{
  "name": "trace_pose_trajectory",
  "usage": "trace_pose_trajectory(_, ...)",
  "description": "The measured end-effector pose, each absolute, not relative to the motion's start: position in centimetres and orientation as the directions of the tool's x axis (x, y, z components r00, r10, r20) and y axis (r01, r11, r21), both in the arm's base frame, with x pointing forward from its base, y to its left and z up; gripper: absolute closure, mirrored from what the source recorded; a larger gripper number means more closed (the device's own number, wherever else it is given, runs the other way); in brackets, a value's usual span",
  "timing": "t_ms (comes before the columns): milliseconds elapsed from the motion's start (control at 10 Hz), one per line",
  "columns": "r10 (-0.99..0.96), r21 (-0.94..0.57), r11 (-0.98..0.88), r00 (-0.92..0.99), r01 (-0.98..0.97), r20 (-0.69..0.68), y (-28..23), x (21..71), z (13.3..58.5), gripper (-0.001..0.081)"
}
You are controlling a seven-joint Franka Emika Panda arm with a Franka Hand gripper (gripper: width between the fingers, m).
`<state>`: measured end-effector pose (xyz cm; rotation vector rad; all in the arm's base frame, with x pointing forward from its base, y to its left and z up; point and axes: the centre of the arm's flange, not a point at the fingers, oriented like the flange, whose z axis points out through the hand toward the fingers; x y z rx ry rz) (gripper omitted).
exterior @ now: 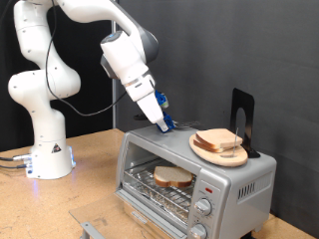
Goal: Make a piece of toast with the oven
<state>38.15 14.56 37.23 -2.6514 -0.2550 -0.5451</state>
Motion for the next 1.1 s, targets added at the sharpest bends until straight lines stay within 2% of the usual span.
trace_pose_trajectory(600, 0.042, -0.439, -0.85, 0.868, 0.291, 0.495, 11.3, 38.6, 42.2, -0.0002)
trace_pose_trajectory(900, 0.022, -0.456, -0.845, 0.871, 0.279, 0.491, 11.0, 38.5, 42.5, -0.0002)
trace_pose_trajectory(1100, -0.01, -0.572, -0.78, 0.908, 0.256, 0.42, 9.3, 38.1, 43.0, -0.0002)
